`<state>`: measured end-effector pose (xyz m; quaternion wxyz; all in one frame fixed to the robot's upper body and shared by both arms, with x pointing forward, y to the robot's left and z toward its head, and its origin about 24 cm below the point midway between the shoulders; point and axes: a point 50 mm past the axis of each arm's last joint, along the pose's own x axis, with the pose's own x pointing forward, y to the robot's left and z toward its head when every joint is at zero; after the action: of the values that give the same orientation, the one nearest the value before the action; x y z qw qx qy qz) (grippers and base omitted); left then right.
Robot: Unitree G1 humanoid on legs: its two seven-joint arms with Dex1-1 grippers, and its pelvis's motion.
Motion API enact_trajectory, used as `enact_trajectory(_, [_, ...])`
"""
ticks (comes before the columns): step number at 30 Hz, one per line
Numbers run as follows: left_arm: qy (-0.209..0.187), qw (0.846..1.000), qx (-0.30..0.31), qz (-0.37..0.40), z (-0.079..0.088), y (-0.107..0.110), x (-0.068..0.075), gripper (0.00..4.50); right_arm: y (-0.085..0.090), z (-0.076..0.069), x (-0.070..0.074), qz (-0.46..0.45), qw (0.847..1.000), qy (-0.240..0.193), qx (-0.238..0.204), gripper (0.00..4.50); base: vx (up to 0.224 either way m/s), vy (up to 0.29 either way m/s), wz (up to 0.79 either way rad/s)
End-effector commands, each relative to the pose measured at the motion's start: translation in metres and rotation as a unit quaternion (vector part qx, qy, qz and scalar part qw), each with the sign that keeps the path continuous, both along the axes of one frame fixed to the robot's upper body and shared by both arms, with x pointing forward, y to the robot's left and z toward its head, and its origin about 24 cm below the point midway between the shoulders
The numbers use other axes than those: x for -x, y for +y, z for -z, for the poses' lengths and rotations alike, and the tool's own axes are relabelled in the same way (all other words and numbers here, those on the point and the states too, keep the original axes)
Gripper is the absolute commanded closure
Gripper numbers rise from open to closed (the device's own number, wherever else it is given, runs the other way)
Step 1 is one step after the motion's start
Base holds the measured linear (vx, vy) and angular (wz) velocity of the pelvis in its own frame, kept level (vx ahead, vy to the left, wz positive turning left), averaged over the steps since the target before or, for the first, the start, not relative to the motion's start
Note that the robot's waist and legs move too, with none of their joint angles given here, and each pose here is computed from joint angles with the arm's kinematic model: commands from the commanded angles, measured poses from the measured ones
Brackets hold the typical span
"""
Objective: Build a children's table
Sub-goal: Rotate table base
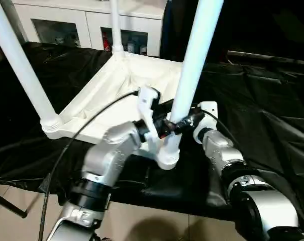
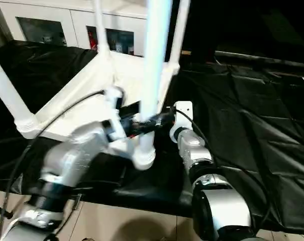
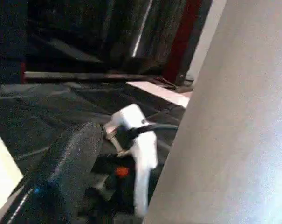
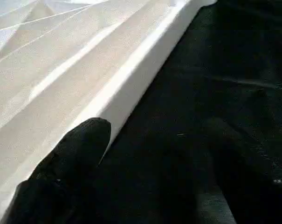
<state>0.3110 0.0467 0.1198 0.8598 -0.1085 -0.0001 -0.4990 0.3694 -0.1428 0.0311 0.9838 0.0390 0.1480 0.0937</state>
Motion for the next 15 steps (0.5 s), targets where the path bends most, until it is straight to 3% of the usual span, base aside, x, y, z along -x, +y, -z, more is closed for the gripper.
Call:
enact_trajectory(1, [0.001,1.000,-0.011,-0.025,0.006,0.007,-0.003,0.07,-0.009,-0.002,0.001,0.012,1.000,-0.012,-0.010,0.79,0.000,0.000,0.00])
enact_trajectory(4, [-0.006,1.000,0.006,-0.015,0.010,0.015,0.006,0.07,-0.023,-0.001,0.007,0.012,0.999,-0.035,-0.030,0.79,0.000,0.000,0.00])
enact_trajectory(11, [0.001,0.999,-0.034,-0.013,0.025,0.046,0.026,0.07,-0.038,-0.014,0.023,-0.015,0.995,-0.100,-0.026,0.79,0.000,0.000,0.00])
enact_trajectory(15, [0.002,0.994,-0.058,-0.090,0.035,0.079,0.036,0.07,-0.047,-0.020,0.039,-0.024,0.993,-0.114,-0.005,0.79,0.000,0.000,0.00])
